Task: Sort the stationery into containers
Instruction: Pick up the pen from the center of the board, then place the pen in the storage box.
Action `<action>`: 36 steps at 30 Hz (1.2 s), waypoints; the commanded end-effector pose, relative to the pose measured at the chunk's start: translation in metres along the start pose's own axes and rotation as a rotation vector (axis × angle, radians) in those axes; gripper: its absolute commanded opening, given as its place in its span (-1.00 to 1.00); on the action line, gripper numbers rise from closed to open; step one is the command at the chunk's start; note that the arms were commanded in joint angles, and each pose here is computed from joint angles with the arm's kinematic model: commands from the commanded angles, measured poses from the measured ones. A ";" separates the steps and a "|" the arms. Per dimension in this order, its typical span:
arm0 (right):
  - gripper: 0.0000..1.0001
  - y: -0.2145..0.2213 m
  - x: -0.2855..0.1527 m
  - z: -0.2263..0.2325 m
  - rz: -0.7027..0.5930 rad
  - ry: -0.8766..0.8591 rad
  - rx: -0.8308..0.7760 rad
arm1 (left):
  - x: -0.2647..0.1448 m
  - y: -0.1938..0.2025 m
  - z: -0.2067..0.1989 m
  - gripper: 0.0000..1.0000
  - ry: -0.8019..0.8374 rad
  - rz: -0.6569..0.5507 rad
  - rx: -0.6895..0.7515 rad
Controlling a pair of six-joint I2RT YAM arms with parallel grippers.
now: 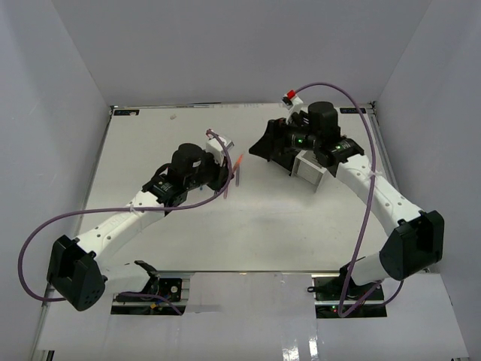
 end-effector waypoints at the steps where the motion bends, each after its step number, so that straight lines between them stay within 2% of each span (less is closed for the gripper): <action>1: 0.88 -0.010 0.015 0.041 0.009 -0.155 0.015 | -0.001 -0.014 -0.017 -0.86 0.133 -0.061 0.153; 6: 0.79 -0.005 0.028 0.053 0.054 -0.187 0.025 | -0.005 -0.023 -0.021 -0.84 0.151 -0.096 0.166; 12: 0.44 0.000 0.035 0.059 0.080 -0.210 0.029 | -0.006 -0.029 -0.023 -0.84 0.161 -0.127 0.176; 17: -0.03 0.006 0.039 0.060 0.100 -0.211 0.032 | -0.007 -0.037 -0.023 -0.84 0.156 -0.156 0.179; 21: -0.24 0.012 0.040 0.059 0.123 -0.204 0.040 | -0.008 -0.042 -0.020 -0.85 0.132 -0.180 0.173; 24: -0.52 0.014 0.040 0.055 0.127 -0.186 0.033 | -0.007 -0.043 -0.020 -0.85 0.129 -0.188 0.166; 26: -0.84 0.013 0.040 0.054 0.121 -0.172 0.023 | -0.006 -0.041 -0.019 -0.81 0.124 -0.183 0.151; 27: -0.85 0.013 0.040 0.052 0.121 -0.166 0.019 | -0.005 -0.040 -0.019 -0.79 0.122 -0.181 0.151; 28: -0.85 0.010 0.040 0.050 0.112 -0.149 0.007 | -0.005 -0.040 -0.017 -0.74 0.110 -0.181 0.138; 29: -0.85 0.008 0.039 0.050 0.104 -0.139 -0.005 | -0.004 -0.039 -0.015 -0.42 0.092 -0.181 0.124; 32: -0.85 -0.004 0.037 0.034 0.064 -0.049 -0.051 | -0.002 -0.031 0.000 0.19 -0.011 -0.165 0.038; 33: -0.85 -0.011 0.034 0.021 0.039 0.013 -0.061 | -0.001 -0.027 0.005 0.55 -0.043 -0.153 0.009; 35: -0.85 -0.023 0.028 0.005 0.003 0.100 -0.109 | 0.000 -0.017 0.017 0.82 -0.135 -0.119 -0.081; 36: -0.85 -0.031 0.023 -0.014 -0.030 0.200 -0.119 | 0.003 -0.009 0.020 0.96 -0.158 -0.091 -0.112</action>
Point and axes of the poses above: each gripper's point midway between its finger pads, its own x axis out along the fingers, its own z axis along the line the jaws close on, y = z × x, the point moved 2 cm from there along -x, back along the fingers
